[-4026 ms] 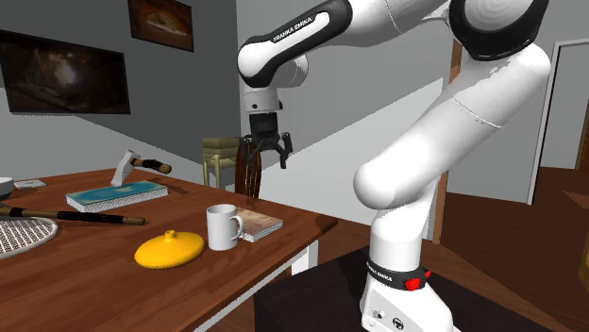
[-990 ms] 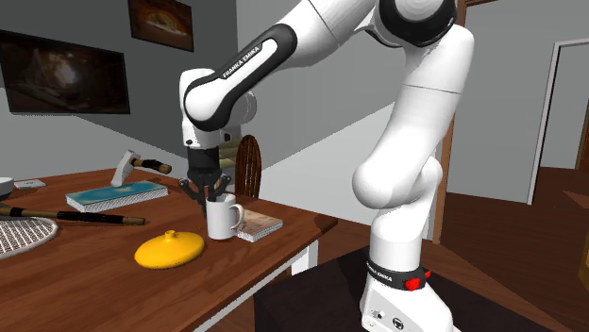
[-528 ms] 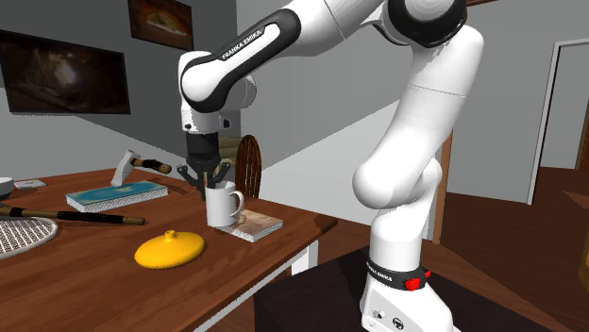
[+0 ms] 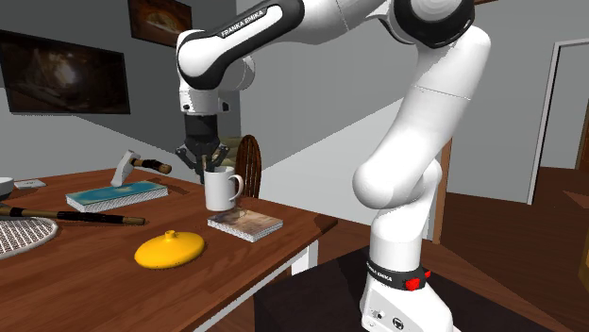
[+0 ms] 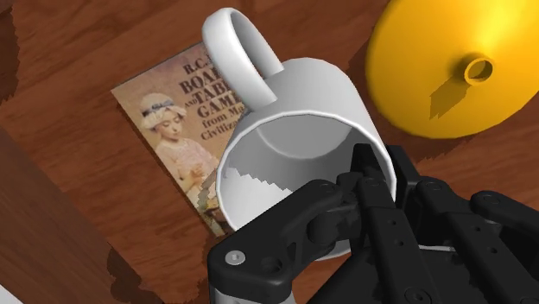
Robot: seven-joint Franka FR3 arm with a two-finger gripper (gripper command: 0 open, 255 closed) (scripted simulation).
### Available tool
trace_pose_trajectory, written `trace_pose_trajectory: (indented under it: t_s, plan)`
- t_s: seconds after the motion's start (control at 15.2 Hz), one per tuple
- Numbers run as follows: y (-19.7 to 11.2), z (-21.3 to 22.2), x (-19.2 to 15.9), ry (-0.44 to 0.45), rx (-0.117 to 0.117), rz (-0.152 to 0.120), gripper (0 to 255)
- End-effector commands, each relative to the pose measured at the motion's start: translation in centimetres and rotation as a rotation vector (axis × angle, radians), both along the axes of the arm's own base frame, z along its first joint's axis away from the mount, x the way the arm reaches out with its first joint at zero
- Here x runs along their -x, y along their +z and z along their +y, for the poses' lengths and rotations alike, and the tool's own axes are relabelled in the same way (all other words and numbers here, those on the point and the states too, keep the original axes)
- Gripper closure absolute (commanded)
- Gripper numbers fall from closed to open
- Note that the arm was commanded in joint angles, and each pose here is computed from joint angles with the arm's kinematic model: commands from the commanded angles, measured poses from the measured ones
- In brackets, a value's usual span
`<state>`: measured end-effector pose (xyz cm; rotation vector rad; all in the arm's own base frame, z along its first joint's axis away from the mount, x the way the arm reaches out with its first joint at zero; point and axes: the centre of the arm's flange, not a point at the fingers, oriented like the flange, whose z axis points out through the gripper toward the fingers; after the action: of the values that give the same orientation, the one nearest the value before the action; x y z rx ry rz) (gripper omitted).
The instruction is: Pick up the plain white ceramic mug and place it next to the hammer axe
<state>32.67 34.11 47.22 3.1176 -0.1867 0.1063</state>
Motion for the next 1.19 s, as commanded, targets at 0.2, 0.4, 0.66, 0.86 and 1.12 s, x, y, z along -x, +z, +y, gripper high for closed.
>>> trace_pose_trajectory:
  t_s: [0.2,0.4,0.66,0.86,1.12]
  plan:
    - [2.7,0.0,0.0,0.0,0.0,0.0,255]
    - [4.3,0.0,0.0,0.0,0.0,0.0,255]
    - [6.4,0.0,0.0,0.0,0.0,0.0,255]
    - [7.9,0.0,0.0,0.0,0.0,0.0,255]
    - [10.1,0.0,0.0,0.0,0.0,0.0,255]
